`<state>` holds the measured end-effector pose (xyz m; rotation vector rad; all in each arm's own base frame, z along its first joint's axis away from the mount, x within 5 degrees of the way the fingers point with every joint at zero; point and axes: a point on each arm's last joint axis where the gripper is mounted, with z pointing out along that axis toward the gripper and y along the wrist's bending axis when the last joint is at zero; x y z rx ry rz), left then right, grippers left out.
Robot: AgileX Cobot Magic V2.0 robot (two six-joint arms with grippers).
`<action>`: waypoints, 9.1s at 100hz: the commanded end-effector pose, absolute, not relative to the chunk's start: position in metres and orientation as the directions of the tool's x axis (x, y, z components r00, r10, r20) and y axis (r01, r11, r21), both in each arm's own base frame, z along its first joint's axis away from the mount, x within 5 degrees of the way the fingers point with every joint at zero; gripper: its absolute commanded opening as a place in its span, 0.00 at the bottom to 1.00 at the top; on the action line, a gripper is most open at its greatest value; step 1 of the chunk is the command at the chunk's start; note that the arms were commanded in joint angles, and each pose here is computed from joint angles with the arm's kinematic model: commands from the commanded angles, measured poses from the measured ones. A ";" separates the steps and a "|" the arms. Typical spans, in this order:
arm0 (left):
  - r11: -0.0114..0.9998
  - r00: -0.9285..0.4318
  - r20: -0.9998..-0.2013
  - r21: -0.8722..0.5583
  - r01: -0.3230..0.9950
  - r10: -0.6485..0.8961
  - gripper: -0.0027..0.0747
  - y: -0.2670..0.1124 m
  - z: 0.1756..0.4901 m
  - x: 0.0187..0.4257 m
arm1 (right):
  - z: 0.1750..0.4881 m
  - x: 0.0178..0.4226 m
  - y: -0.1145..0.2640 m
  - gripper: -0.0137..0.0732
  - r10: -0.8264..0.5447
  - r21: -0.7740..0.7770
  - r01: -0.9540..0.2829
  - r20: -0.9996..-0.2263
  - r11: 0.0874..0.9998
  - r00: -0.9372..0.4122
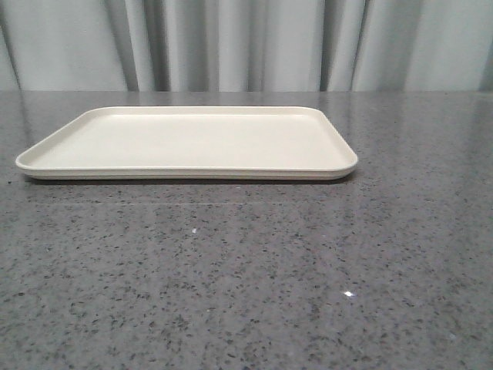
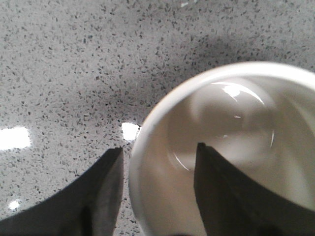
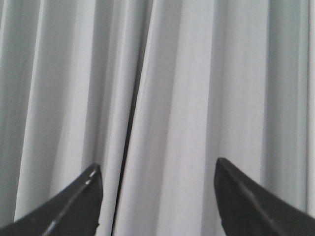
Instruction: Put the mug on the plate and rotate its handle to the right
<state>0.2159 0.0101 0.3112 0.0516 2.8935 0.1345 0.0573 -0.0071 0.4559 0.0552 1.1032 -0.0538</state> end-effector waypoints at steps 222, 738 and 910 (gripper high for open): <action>0.835 -0.682 -0.630 -0.096 0.543 0.371 0.01 -0.154 0.429 0.325 | 0.462 0.057 -0.008 0.72 -0.036 0.004 0.085 -0.887 0.996 0.460; 0.982 -0.465 -0.879 0.167 -0.088 0.108 0.01 0.017 0.516 0.138 | 0.488 0.091 0.015 0.72 -0.036 -0.105 -0.133 -0.895 0.985 0.444; 0.986 -0.564 -0.821 0.153 -0.059 0.094 0.01 0.016 0.488 0.149 | 0.443 0.332 0.153 0.72 -0.266 -0.047 -0.846 -0.957 0.531 -0.113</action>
